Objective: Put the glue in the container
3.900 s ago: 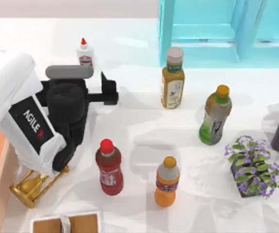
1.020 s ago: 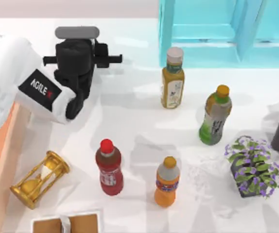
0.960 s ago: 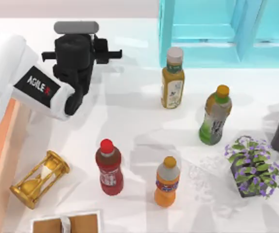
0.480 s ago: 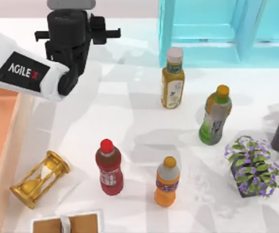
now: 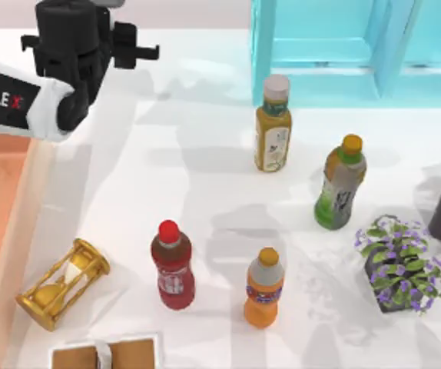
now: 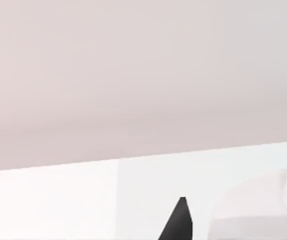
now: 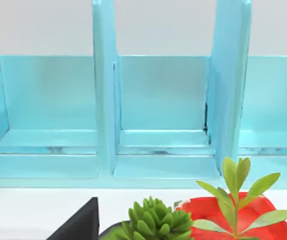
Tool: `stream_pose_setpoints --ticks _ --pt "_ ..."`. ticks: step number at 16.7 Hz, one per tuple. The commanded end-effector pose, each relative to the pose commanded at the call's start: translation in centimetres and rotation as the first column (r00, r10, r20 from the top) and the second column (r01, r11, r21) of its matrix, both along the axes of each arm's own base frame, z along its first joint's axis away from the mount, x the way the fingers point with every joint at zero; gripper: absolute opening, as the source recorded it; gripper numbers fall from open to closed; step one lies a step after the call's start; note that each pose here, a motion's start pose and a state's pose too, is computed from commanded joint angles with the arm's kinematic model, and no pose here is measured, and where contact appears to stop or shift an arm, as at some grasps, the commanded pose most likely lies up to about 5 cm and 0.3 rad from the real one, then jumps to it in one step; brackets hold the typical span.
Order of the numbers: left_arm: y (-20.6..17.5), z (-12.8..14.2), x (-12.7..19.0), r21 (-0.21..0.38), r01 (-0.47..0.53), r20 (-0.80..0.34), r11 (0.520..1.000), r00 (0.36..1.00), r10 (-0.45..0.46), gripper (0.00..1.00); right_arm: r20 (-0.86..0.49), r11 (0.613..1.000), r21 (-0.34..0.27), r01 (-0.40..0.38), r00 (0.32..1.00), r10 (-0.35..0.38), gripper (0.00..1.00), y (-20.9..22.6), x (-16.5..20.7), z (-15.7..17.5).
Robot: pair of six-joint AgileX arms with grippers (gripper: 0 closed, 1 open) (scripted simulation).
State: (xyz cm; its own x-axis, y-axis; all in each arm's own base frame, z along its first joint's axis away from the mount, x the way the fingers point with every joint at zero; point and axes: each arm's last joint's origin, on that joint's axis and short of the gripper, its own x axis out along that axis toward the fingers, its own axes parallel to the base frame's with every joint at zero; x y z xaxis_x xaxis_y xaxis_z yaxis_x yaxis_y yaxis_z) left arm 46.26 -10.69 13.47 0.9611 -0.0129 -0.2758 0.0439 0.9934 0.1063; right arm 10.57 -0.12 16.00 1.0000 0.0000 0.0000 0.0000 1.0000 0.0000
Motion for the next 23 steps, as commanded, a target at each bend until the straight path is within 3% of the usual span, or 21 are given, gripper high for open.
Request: stream_pose_setpoints --ticks 3,6,9,11,13,17,20,23 --pt "5.5 1.8 0.1 0.144 0.054 -0.119 0.988 0.992 -0.037 0.0 0.0 1.0 0.0 0.0 1.0 0.0 1.0 0.0 0.0 0.0" --pt "12.0 3.7 -1.0 0.267 0.176 -0.274 0.947 0.956 -0.101 0.0 0.0 1.0 0.0 0.0 1.0 0.0 1.0 0.0 0.0 0.0" --pt "18.5 5.1 -3.8 0.311 0.359 -0.433 0.88 0.878 -0.205 0.0 0.0 1.0 0.0 0.0 1.0 0.0 1.0 0.0 0.0 0.0" --pt "22.3 5.3 -6.5 0.28 0.493 -0.52 0.824 0.799 -0.301 0.0 0.0 1.0 0.0 0.0 1.0 0.0 1.0 0.0 0.0 0.0" --pt "25.5 4.4 -9.5 0.198 0.617 -0.573 0.762 0.703 -0.421 0.0 0.0 1.0 0.0 0.0 1.0 0.0 1.0 0.0 0.0 0.0" --pt "29.9 1.8 -16.0 0.0 0.77 -0.487 0.638 0.558 -0.672 0.0 0.0 1.0 0.0 0.0 1.0 0.0 1.0 0.0 0.0 0.0" --pt "31.7 0.2 -20.3 -0.073 0.801 -0.294 0.594 0.551 -0.781 0.0 0.0 1.0 0.0 0.0 1.0 0.0 1.0 0.0 0.0 0.0" --pt "32.7 -0.8 -23.6 -0.09 0.783 -0.094 0.616 0.609 -0.788 0.0 0.0 1.0 0.0 0.0 1.0 0.0 1.0 0.0 0.0 0.0"
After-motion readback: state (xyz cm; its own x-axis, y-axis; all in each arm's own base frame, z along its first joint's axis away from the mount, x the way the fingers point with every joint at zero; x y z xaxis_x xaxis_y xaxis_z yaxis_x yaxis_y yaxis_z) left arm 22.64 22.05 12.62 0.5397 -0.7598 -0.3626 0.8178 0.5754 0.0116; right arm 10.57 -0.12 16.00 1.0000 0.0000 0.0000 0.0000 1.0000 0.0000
